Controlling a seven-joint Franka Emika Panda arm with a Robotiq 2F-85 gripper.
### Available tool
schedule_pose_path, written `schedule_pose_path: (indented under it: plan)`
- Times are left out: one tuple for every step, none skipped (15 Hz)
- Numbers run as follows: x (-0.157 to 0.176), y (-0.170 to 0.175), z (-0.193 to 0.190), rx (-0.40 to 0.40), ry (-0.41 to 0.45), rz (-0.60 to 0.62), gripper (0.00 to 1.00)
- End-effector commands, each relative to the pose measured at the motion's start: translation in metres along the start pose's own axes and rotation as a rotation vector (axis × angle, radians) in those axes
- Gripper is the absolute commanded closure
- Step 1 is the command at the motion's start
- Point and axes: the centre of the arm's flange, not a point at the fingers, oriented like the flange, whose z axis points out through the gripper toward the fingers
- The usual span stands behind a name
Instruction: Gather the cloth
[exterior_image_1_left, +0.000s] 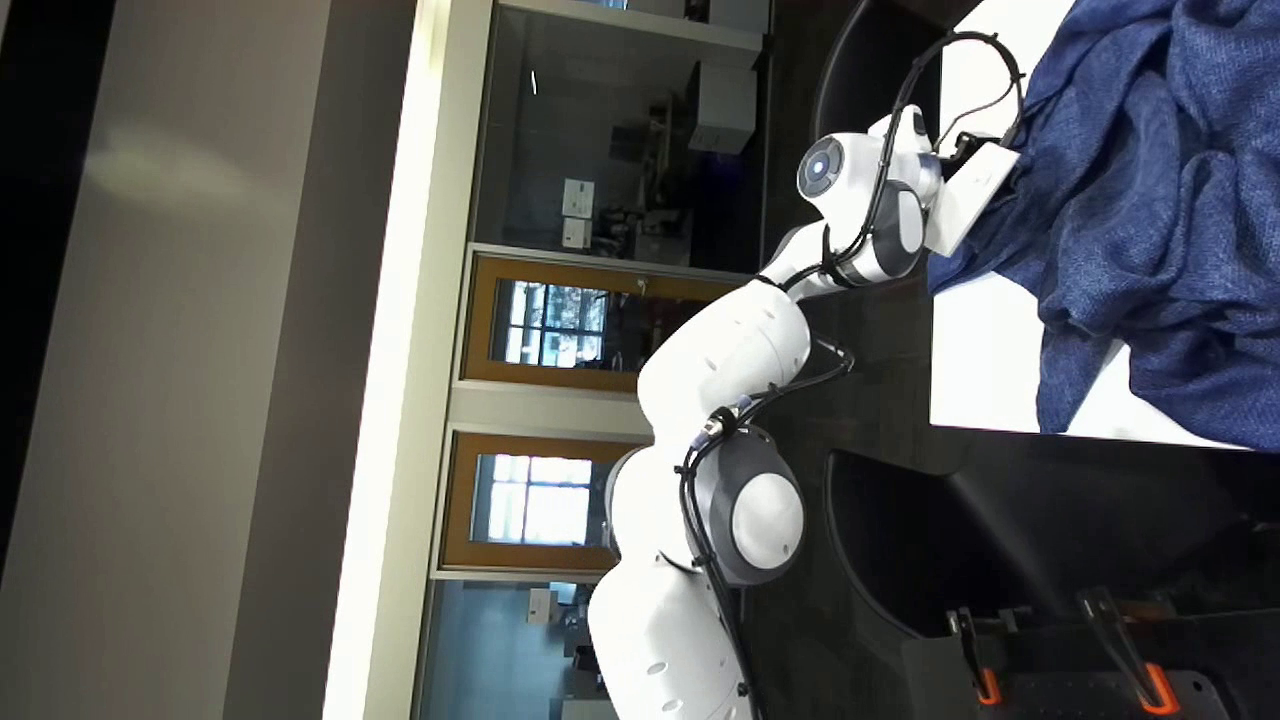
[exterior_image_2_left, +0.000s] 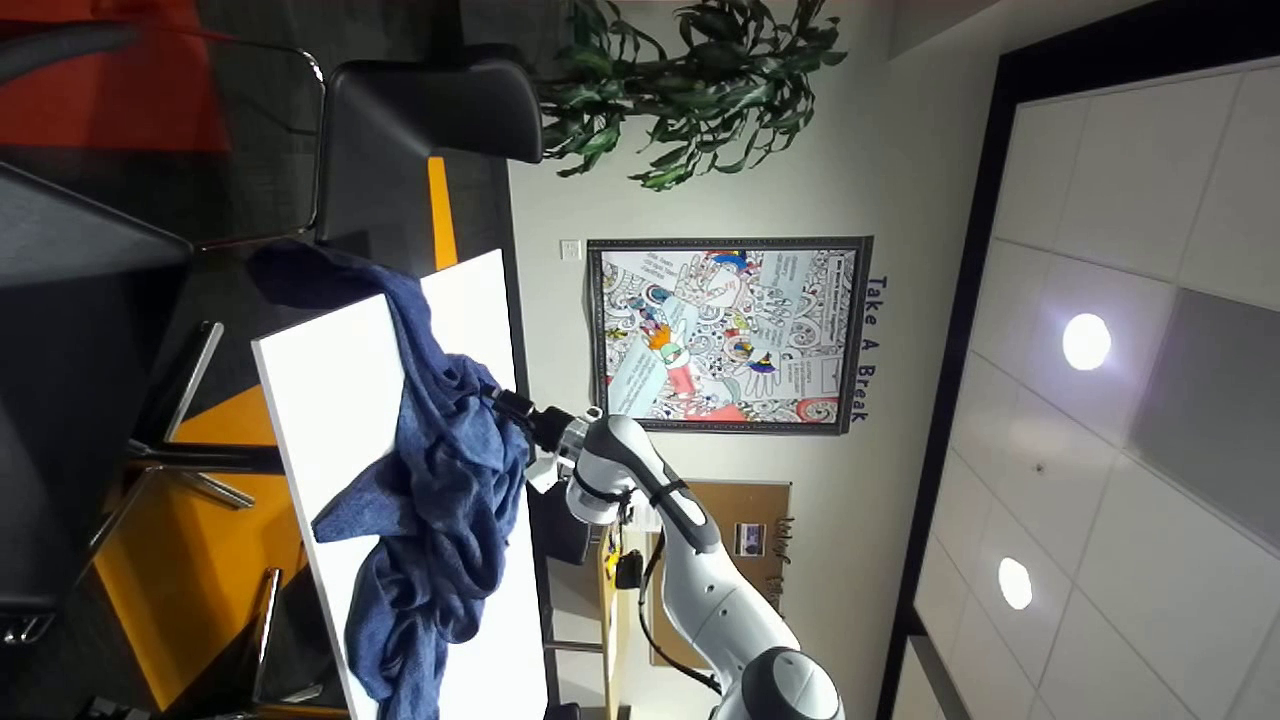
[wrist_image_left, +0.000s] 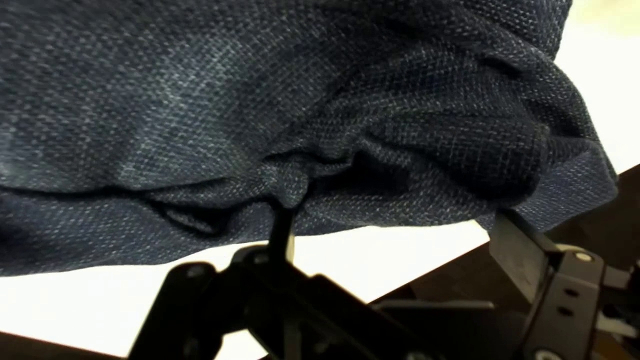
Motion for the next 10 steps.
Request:
schedule_pose_path:
  plan:
    - [0.019,0.001,0.032,0.098,-0.034,-0.020,0.00]
    - [0.019,-0.002,0.038,0.113,-0.067,-0.004,0.00]
    - [0.019,-0.005,0.044,0.127,-0.092,0.007,0.25]
    - [0.019,-0.006,0.049,0.149,-0.108,0.003,0.28]
    - [0.019,-0.008,0.052,0.156,-0.127,0.007,0.34]
    - [0.020,-0.010,0.054,0.162,-0.140,0.009,0.44]
    - [0.020,-0.011,0.055,0.166,-0.151,0.007,0.51]
    - [0.021,-0.010,0.057,0.169,-0.160,0.004,0.58]
    - [0.022,-0.011,0.057,0.170,-0.166,0.003,0.66]
    - [0.023,-0.011,0.058,0.169,-0.172,0.002,0.73]
